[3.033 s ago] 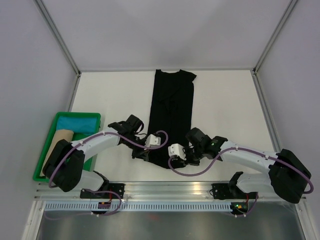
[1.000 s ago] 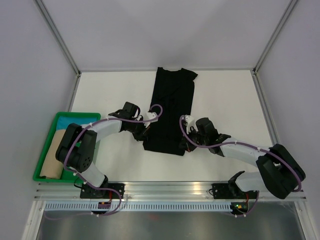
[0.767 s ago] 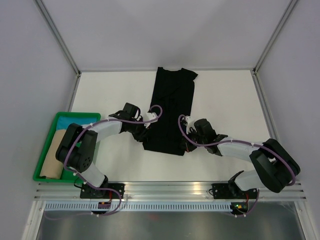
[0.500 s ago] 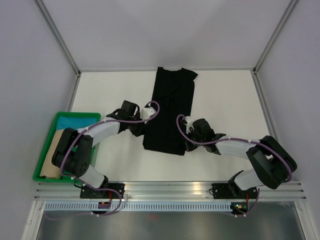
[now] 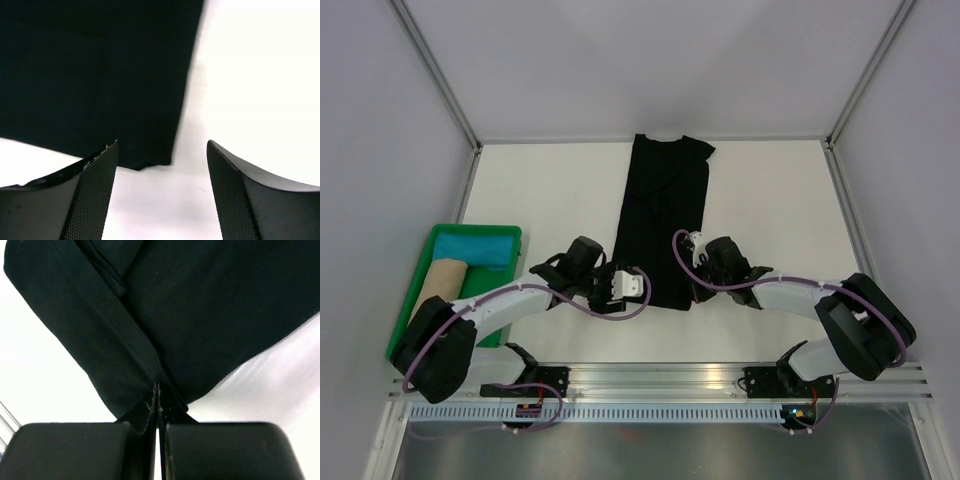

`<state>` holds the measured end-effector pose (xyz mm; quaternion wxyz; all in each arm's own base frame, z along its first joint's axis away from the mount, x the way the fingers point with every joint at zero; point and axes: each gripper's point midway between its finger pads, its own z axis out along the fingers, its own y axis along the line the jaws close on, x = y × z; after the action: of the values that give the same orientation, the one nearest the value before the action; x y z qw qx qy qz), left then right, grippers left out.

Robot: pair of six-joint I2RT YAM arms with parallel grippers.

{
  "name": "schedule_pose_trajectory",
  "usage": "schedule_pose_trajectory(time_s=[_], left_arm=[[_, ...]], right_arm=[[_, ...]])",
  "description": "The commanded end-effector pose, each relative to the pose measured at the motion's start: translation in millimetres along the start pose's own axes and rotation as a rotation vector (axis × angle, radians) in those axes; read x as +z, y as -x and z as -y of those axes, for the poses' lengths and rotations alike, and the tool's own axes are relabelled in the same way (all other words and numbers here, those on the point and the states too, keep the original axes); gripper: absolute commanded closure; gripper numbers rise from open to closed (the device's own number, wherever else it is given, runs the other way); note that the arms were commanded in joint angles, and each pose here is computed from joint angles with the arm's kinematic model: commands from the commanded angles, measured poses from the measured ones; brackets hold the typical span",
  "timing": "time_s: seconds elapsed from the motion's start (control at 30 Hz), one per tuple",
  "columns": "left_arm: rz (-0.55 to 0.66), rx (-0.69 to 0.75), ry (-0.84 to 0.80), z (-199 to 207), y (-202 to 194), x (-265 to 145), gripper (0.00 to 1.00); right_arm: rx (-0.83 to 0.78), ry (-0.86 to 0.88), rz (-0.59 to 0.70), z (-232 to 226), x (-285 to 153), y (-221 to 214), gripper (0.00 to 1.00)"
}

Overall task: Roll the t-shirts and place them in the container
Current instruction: Roll the tshirt

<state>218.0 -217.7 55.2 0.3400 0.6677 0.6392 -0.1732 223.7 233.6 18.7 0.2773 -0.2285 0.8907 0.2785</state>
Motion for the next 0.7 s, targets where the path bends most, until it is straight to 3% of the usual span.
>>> schedule_pose_trajectory(time_s=[0.0, 0.37, 0.6, 0.67], left_arm=[[0.010, 0.122, -0.039, 4.8, -3.6, 6.5, 0.23], [-0.051, 0.155, -0.053, 14.0, -25.2, 17.3, 0.24], [-0.097, 0.195, 0.025, 2.3, -42.4, 24.2, 0.32], [-0.092, 0.214, 0.043, -2.4, -41.6, 25.2, 0.40]], right_arm=[[-0.043, -0.002, 0.055, -2.2, -3.8, 18.7, 1.00], [-0.045, 0.012, 0.052, -3.3, -3.4, 13.7, 1.00], [-0.095, 0.067, 0.076, -13.8, -8.6, 19.9, 0.97], [-0.124, 0.092, 0.109, -18.8, -11.7, 26.0, 0.93]])
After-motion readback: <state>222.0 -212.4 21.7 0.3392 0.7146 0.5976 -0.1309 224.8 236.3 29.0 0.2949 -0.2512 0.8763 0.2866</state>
